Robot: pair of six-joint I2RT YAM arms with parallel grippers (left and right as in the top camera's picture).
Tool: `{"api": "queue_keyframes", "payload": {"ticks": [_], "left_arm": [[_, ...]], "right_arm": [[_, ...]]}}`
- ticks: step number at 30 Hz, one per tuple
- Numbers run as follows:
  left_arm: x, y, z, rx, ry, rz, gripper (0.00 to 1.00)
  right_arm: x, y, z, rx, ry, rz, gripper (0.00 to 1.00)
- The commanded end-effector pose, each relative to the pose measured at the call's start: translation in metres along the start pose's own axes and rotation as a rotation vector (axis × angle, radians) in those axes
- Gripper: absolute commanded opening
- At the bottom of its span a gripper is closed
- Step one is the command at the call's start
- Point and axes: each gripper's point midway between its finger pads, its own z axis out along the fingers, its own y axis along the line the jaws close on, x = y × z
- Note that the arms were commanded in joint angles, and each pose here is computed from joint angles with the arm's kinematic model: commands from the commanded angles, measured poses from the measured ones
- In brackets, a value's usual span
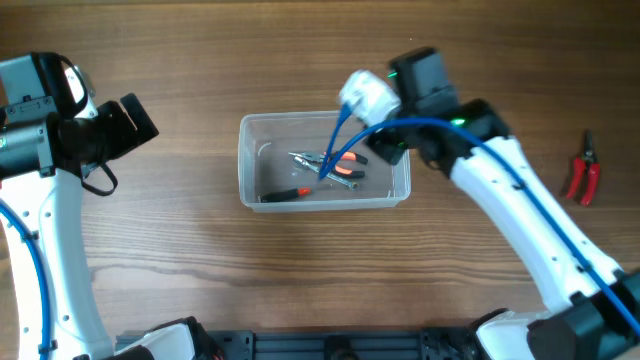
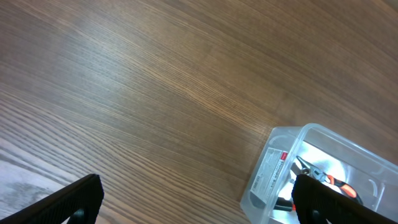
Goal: Pack container
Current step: 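Place the green screwdriver into the container and release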
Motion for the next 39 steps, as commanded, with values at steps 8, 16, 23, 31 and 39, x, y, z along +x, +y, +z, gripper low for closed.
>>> {"api": "queue_keyframes", "payload": {"ticks": [8,16,23,31,39], "left_arm": [[-0.002,0.002,0.000,-0.007,-0.003,0.010,1.00],[-0.002,0.002,0.000,-0.007,-0.004,0.010,1.00],[-0.003,0.002,0.000,-0.006,-0.007,0.011,1.00],[-0.001,0.002,0.000,-0.008,-0.002,0.010,1.00],[-0.002,0.002,0.000,-0.007,-0.003,0.010,1.00]], "right_arm": [[0.058,0.070,0.138,-0.347,0.224,-0.136,0.04],[0.040,0.060,0.112,-0.298,0.191,-0.040,0.54],[-0.035,-0.019,-0.030,-0.001,-0.100,0.143,1.00],[0.143,-0.168,-0.136,0.575,-0.023,1.232,1.00],[0.336,-0.166,-0.135,0.608,0.288,1.789,1.00]]}}
